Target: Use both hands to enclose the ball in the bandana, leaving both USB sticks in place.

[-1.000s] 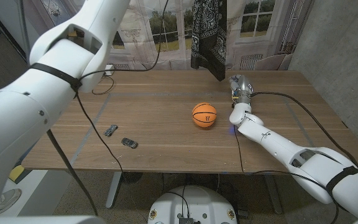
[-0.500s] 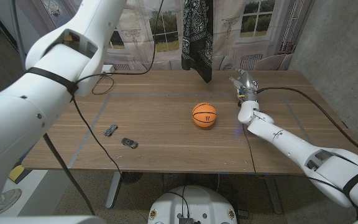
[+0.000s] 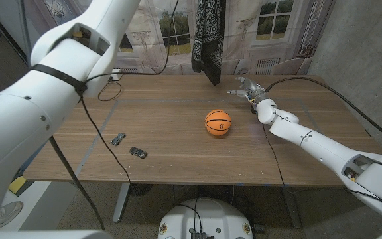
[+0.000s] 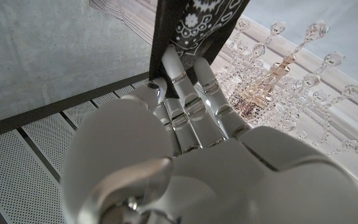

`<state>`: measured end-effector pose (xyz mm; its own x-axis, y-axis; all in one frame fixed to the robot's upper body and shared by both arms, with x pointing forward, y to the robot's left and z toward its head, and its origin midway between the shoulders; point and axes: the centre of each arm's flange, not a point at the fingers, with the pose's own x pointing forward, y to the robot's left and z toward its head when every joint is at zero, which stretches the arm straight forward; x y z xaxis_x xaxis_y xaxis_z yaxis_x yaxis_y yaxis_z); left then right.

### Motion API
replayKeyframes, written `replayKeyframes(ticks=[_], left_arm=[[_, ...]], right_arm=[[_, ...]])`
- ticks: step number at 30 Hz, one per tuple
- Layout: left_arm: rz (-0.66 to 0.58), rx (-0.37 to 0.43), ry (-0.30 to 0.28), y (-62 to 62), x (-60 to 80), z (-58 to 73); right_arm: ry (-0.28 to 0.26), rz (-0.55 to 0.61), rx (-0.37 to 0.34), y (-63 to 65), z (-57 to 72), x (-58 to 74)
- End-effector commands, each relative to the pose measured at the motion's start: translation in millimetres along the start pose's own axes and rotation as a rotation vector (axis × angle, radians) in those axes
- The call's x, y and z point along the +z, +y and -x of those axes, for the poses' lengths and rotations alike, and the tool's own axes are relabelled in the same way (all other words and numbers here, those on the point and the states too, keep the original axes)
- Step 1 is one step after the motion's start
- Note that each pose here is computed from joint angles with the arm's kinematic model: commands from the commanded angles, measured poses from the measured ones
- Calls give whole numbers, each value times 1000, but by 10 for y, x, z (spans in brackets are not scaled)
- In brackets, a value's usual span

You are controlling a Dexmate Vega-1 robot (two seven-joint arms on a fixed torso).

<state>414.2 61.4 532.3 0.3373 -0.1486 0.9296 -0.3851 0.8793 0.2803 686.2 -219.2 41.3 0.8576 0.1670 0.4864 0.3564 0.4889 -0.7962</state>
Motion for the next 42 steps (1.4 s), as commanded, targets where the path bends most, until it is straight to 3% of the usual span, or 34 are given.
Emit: replayKeyframes(ticks=[1, 6, 8, 11, 12, 20, 25, 33, 36, 42], left_arm=[[43, -79, -46, -255, 154, -123], [66, -110, -56, -289, 197, -106], [66, -117, -59, -297, 216, -84], [67, -121, -63, -302, 241, -63], [67, -121, -63, -302, 241, -63], [51, -138, -53, -327, 255, -26], [45, -138, -43, -314, 243, 7], [41, -148, -12, -218, 148, 104], [31, -188, 18, -140, 79, 143], [-20, -349, 107, 38, -99, 230]], right_arm=[[-29, -31, 59, 96, -103, 99], [44, -86, -17, 143, -148, -30], [113, -87, -83, 164, -143, -93], [141, -116, -139, 177, -130, -162], [141, -117, -141, 177, -130, -162], [162, -259, -447, 215, -10, -245], [116, -313, -559, 225, 45, -293], [152, -245, -672, 176, 147, -349], [171, -198, -708, 114, 184, -401], [202, -92, -801, -14, 267, -472]])
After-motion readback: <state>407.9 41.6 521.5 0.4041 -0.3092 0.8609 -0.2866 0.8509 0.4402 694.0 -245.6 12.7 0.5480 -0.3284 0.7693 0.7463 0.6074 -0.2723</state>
